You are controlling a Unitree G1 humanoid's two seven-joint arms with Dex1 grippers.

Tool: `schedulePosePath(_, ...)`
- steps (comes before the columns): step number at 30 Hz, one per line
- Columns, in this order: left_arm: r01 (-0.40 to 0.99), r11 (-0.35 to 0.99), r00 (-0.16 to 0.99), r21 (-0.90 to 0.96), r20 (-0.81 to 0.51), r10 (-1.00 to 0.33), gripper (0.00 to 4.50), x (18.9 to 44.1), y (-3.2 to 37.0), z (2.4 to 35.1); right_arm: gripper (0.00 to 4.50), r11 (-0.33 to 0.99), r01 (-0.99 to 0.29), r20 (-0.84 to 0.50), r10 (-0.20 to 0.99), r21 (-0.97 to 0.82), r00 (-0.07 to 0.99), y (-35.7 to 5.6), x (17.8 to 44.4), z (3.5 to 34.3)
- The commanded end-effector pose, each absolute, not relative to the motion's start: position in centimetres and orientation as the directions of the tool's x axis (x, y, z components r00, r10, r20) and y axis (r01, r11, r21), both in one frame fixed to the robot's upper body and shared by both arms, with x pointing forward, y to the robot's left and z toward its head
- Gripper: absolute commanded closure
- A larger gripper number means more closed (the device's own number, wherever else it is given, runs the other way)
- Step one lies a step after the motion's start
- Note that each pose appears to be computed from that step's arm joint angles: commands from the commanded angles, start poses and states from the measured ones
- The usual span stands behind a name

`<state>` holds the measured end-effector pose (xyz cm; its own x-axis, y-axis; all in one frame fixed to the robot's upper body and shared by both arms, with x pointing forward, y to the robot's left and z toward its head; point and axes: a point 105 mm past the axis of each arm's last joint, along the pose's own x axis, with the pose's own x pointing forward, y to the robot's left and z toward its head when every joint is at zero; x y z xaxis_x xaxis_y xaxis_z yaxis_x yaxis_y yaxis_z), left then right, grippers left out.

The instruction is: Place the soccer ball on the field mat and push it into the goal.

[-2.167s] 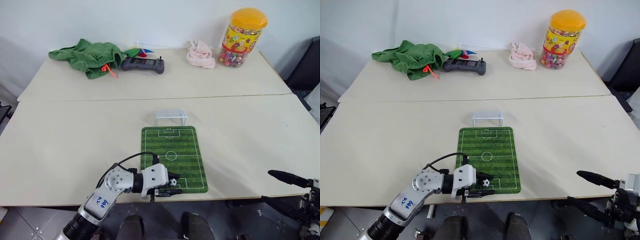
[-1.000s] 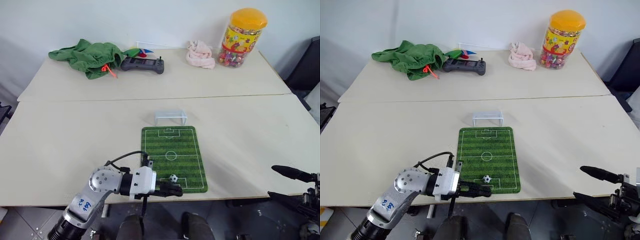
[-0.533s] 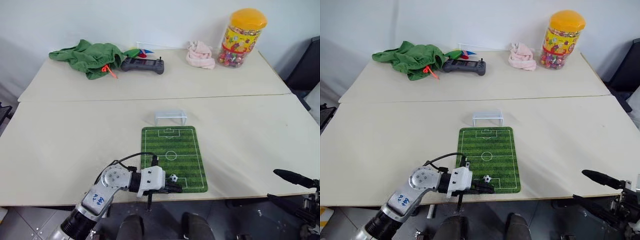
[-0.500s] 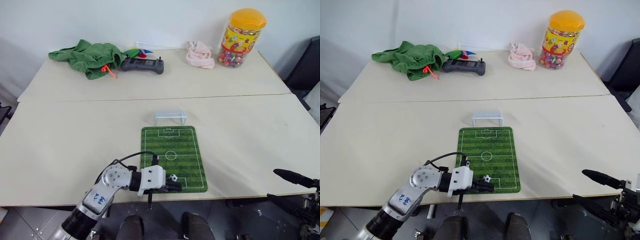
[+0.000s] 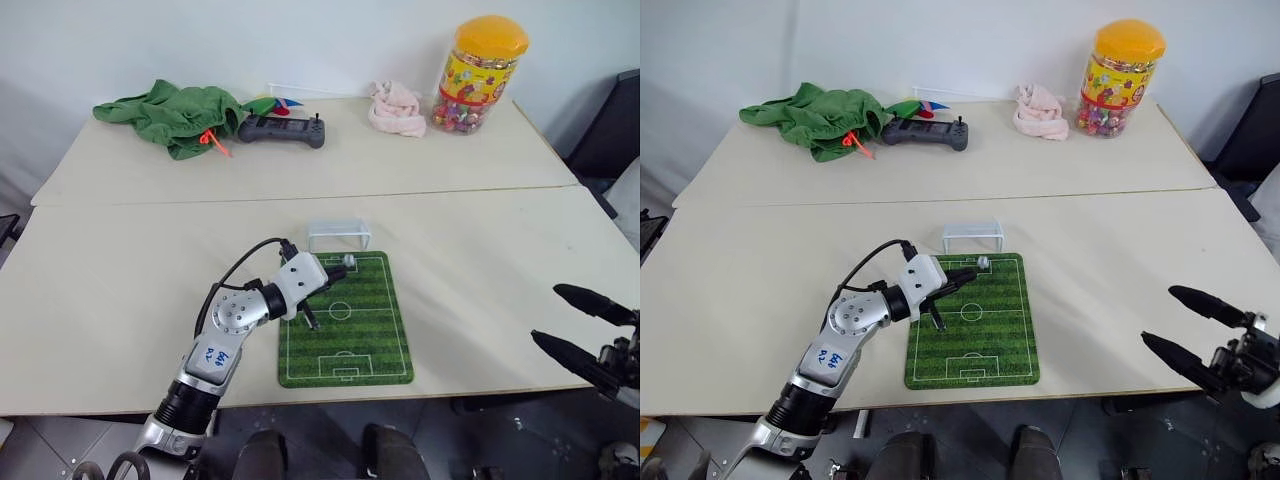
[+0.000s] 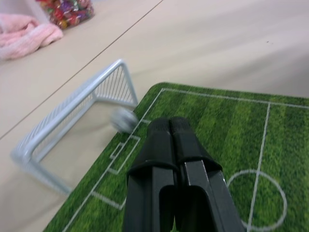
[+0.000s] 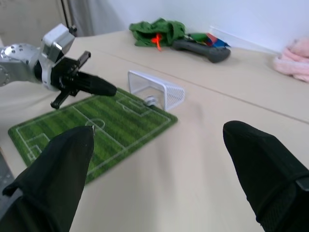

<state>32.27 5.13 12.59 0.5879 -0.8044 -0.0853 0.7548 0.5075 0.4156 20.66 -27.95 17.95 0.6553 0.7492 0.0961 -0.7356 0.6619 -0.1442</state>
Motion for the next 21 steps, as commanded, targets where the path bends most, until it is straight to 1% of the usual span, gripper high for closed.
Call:
schedulePosePath(1,0.728,0.523,0.601,0.443,-0.045,-0.798,4.50,31.8,5.9,13.9,0.00,0.664,-0.730,0.104,0.747,-0.164,0.656,-28.1,21.3,18.2)
schedulePosePath(2,0.726,0.527,0.606,0.441,-0.049,-0.794,4.50,31.8,6.2,13.8,0.00,0.663,-0.730,0.104,0.748,-0.166,0.656,-28.1,21.5,18.2)
schedulePosePath(4,0.748,0.499,0.575,0.437,-0.054,-0.816,4.50,31.3,6.2,13.8,0.00,0.662,-0.730,0.106,0.749,-0.168,0.655,-28.0,22.1,18.1)
schedulePosePath(7,0.802,0.459,0.507,0.382,-0.028,-0.862,4.50,30.1,6.0,14.4,0.00,0.653,-0.738,0.107,0.757,-0.170,0.644,-27.9,22.4,18.1)
schedulePosePath(11,0.891,0.411,0.416,0.192,0.017,-0.909,4.50,28.8,7.2,14.9,0.00,0.635,-0.753,0.096,0.772,-0.173,0.629,-27.9,23.0,18.1)
schedulePosePath(12,0.868,0.448,0.459,0.214,0.000,-0.888,4.50,29.2,8.0,14.8,0.00,0.630,-0.757,0.088,0.776,-0.176,0.625,-27.9,23.2,18.0)
schedulePosePath(14,0.853,0.492,0.503,0.176,-0.019,-0.864,4.50,29.7,9.4,14.7,0.00,0.626,-0.759,0.081,0.778,-0.179,0.623,-28.3,23.5,18.1)
schedulePosePath(15,0.869,0.477,0.482,0.130,-0.010,-0.876,4.50,29.5,10.0,14.7,0.00,0.624,-0.760,0.077,0.780,-0.181,0.621,-28.3,23.6,18.2)
schedulePosePath(17,0.884,0.458,0.456,0.097,0.039,-0.889,4.50,29.1,11.8,15.4,0.00,0.617,-0.763,0.068,0.784,-0.190,0.617,-28.4,24.0,18.3)
schedulePosePath(19,0.879,0.470,0.471,0.076,0.004,-0.882,4.10,29.2,12.8,15.1,0.00,0.618,-0.762,0.065,0.783,-0.194,0.618,-28.8,24.3,18.4)
schedulePosePath(20,0.874,0.477,0.479,0.096,-0.001,-0.878,3.89,29.3,13.0,15.1,0.00,0.619,-0.761,0.064,0.782,-0.194,0.620,-29.0,24.5,18.4)
schedulePosePath(21,0.868,0.482,0.485,0.117,-0.001,-0.874,3.58,29.4,13.1,15.1,0.00,0.619,-0.761,0.064,0.782,-0.194,0.620,-29.1,24.6,18.5)
